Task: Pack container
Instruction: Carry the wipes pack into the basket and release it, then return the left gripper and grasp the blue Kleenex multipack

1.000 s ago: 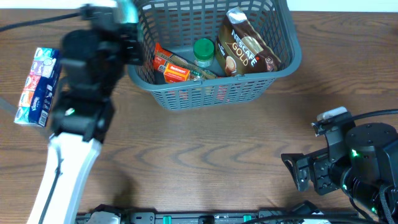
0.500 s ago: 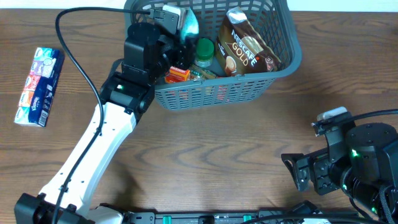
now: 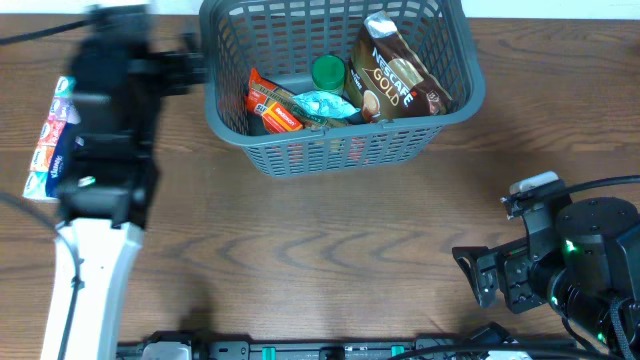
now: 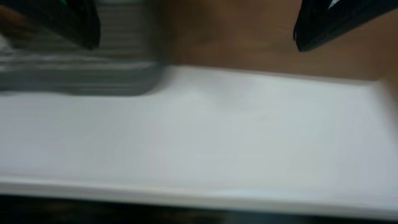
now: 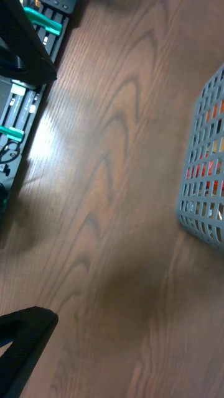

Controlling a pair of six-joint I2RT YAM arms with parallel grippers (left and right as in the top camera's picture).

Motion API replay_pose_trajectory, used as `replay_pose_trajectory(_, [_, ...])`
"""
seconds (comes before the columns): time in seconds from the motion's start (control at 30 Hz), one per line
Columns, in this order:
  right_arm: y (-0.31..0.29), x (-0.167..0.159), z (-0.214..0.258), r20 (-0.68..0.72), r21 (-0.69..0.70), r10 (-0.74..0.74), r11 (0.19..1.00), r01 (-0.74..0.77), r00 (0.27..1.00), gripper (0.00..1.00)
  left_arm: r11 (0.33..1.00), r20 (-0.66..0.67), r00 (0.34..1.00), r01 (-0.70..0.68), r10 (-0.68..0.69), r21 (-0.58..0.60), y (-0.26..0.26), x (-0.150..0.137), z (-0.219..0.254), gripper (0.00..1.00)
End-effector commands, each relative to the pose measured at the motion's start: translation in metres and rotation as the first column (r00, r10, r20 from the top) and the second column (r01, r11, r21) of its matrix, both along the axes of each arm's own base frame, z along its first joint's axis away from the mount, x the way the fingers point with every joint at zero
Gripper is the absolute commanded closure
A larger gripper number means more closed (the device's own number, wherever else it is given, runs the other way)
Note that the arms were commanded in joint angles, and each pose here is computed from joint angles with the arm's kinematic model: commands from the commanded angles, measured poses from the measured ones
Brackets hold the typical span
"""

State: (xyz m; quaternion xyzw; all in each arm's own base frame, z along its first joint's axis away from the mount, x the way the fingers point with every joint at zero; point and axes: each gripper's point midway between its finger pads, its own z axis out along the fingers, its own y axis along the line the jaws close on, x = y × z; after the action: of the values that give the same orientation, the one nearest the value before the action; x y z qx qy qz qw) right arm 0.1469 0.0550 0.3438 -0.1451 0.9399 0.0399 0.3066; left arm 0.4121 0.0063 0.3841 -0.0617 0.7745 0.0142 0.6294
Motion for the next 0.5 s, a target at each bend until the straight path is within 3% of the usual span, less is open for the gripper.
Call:
replay_pose_trajectory(0.0, [0.000, 0.000, 0.002, 0.007, -0.003, 0.007, 1.000, -0.007, 1.000, 0.01, 0.974, -0.060, 0.972, -0.225, 0.227, 0.033, 0.073, -0.014, -0.011, 0.02])
replay_pose_trajectory(0.23, [0.000, 0.000, 0.002, 0.007, -0.003, 0.007, 1.000, -0.007, 1.000, 0.01, 0.882, -0.298, 0.836, -0.470, 0.462, 0.050, 0.178, -0.044, -0.081, 0.01])
replay_pose_trajectory(0.37, [0.000, 0.000, 0.002, 0.007, -0.003, 0.007, 1.000, -0.007, 1.000, 0.01, 0.840, -0.371, 0.770, -0.539, 0.520, 0.060, 0.217, -0.047, -0.113, 0.02])
replay_pose_trajectory(0.47, [0.000, 0.000, 0.002, 0.007, -0.003, 0.007, 1.000, -0.007, 1.000, 0.01, 0.848, -0.416, 0.754, -0.523, 0.508, 0.087, 0.236, -0.040, -0.138, 0.02])
